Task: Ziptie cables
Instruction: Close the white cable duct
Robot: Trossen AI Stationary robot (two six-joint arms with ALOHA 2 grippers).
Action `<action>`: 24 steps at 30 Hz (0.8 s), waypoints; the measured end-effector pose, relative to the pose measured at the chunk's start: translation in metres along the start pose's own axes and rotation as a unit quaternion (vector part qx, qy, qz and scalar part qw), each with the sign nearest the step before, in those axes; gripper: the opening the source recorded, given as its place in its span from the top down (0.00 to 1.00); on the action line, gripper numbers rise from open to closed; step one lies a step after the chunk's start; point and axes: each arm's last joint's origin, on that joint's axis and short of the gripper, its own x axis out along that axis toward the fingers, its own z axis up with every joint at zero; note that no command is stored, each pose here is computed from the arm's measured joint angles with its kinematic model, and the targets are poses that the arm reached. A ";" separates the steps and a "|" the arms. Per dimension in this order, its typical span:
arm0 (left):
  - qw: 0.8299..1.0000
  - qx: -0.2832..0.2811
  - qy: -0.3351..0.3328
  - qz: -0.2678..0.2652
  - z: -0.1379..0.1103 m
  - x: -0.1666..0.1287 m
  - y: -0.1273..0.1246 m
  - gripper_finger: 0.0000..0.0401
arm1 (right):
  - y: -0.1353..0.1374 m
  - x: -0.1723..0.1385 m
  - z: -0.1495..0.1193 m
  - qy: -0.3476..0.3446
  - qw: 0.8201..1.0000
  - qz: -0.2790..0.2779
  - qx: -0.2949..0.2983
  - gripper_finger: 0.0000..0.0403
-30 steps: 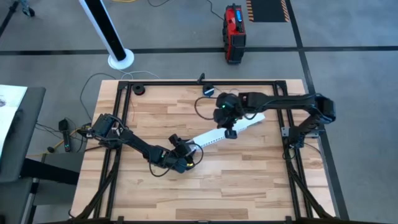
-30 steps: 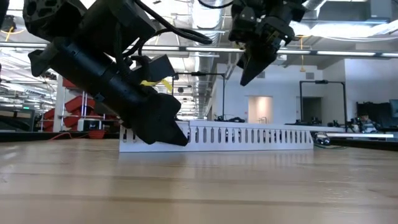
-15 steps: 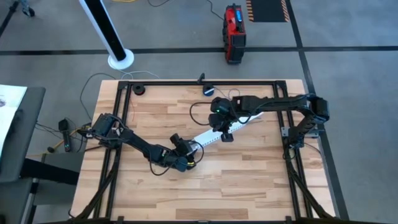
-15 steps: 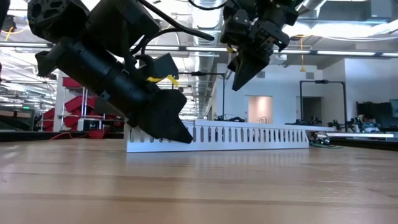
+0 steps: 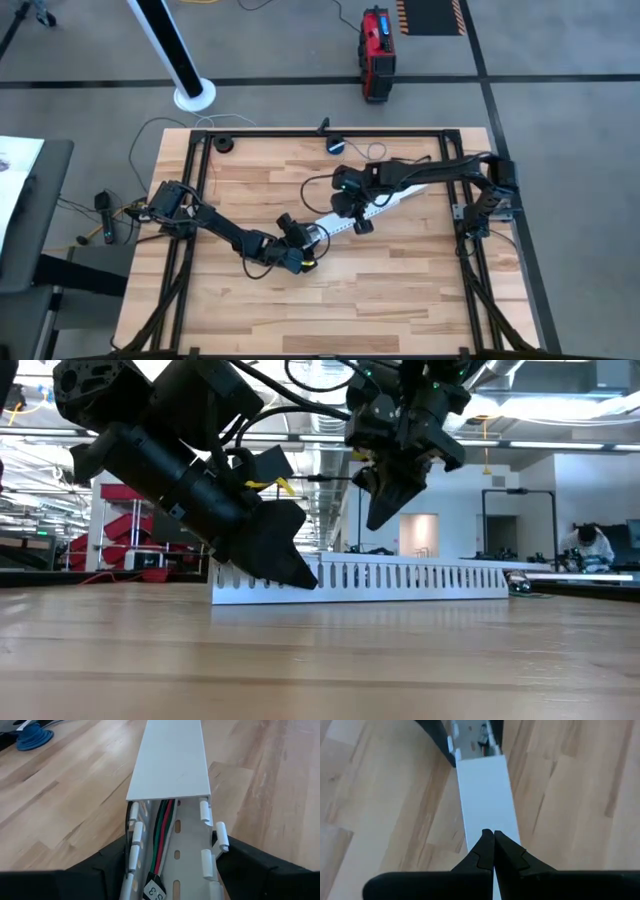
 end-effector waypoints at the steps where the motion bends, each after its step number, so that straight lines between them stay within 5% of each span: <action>1: 1.000 0.000 0.000 -0.003 0.000 0.000 0.000 0.39 | 0.001 0.004 0.000 0.005 1.000 0.002 -0.004 1.00; 24: 0.999 0.026 0.003 -0.018 0.004 0.005 0.003 0.39 | 0.017 0.055 0.004 0.016 0.998 0.052 -0.022 1.00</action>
